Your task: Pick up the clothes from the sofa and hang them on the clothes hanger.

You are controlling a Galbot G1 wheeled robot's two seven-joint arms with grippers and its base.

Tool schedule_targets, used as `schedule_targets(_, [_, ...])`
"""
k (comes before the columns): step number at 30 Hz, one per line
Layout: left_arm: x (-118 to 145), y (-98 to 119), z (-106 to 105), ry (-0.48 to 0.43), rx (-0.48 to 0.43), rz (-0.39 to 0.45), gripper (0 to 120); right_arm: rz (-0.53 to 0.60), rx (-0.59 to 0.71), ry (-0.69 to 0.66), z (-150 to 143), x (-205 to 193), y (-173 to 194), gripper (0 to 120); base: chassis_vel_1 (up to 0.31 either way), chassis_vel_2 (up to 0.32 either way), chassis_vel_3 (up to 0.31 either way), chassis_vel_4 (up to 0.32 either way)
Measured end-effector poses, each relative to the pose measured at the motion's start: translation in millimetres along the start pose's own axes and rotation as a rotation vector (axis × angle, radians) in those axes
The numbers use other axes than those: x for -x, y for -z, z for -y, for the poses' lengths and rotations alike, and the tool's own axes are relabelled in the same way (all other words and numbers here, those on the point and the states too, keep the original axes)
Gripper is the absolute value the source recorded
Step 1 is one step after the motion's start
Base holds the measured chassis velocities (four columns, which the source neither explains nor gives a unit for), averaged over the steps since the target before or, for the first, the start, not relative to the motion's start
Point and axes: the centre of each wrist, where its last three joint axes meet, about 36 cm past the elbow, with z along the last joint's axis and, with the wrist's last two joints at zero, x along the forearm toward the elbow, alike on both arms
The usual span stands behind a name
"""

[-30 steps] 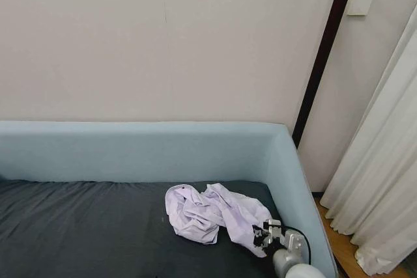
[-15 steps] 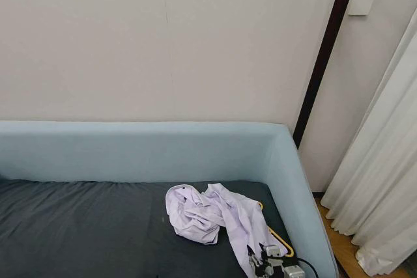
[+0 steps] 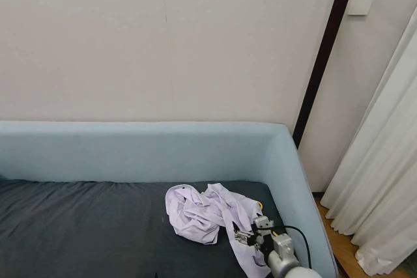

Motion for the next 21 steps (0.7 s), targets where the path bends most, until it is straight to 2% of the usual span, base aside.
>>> schedule_targets(3, [0, 2, -1, 0.023, -0.015, 0.000, 100, 0.028, -0.108, 0.033, -15, 60, 8, 100, 0.000, 0.000, 0.000, 0.000])
schedule_targets(4, [0, 2, -1, 0.023, -0.015, 0.000, 100, 0.028, -0.108, 0.033, -15, 60, 8, 100, 0.000, 0.000, 0.000, 0.000])
schedule_targets(8, [-2, 4, -1, 0.035, -0.019, 0.001, 100, 0.040, -0.224, 0.056, -30, 118, -8, 100, 0.000, 0.000, 0.000, 0.000])
schedule_targets(16, [-4, 8, 0, 0.049, -0.029, 0.004, 100, 0.023, -0.253, 0.037, -68, 171, -28, 100, 0.000, 0.000, 0.000, 0.000])
schedule_targets(21, [0, 10, 3, 0.073, -0.057, 0.008, 100, 0.021, -0.273, 0.017, -77, 190, -40, 98, 0.000, 0.000, 0.000, 0.000])
